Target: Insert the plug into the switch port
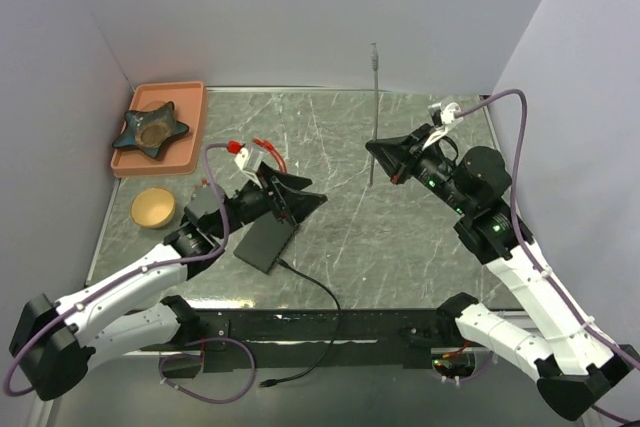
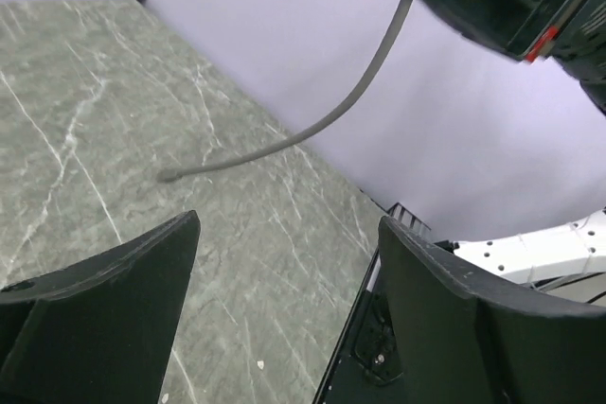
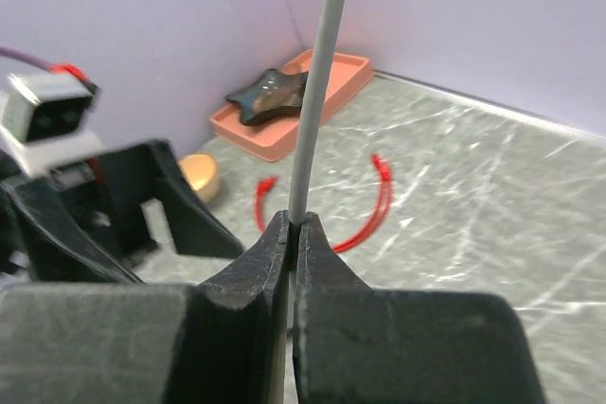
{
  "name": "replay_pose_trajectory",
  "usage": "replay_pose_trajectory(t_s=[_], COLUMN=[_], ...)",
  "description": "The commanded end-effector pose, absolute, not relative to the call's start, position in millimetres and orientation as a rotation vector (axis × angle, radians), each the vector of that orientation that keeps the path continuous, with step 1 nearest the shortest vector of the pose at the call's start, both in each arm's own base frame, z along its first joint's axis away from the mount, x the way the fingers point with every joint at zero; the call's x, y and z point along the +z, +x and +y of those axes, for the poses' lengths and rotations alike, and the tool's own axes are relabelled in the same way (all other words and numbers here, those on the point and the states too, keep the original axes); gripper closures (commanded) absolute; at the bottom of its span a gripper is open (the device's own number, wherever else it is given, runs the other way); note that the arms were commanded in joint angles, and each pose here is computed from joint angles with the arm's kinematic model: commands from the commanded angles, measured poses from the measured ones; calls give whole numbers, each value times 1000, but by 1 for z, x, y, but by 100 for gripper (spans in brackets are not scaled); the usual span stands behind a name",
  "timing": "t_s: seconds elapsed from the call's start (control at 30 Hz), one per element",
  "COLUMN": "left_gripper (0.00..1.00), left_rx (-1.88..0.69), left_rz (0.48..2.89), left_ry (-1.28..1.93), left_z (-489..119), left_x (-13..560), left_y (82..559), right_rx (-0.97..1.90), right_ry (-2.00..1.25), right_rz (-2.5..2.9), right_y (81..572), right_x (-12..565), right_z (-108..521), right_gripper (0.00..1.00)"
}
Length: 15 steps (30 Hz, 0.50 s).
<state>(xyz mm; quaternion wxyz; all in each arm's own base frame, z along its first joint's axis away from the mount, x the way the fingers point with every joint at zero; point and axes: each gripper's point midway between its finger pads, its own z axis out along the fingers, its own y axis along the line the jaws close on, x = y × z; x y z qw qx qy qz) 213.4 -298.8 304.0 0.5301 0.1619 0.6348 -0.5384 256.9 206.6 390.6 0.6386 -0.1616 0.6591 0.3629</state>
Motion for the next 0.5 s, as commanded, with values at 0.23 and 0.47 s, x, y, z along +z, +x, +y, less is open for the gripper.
replay_pose_trajectory(t_s=[0.23,0.47], left_gripper=[17,19], left_rx=[-1236,-1280], left_rz=[1455,1448], left_ry=[313,291], left_z=[-272,-264], left_x=[302,279], left_y=[205,196], right_rx=[1024,1026], right_ry=[-683,-839], right_rz=[1794,1881], right_y=[232,200], right_x=[245,175], right_z=[253,275], right_gripper=[100,100])
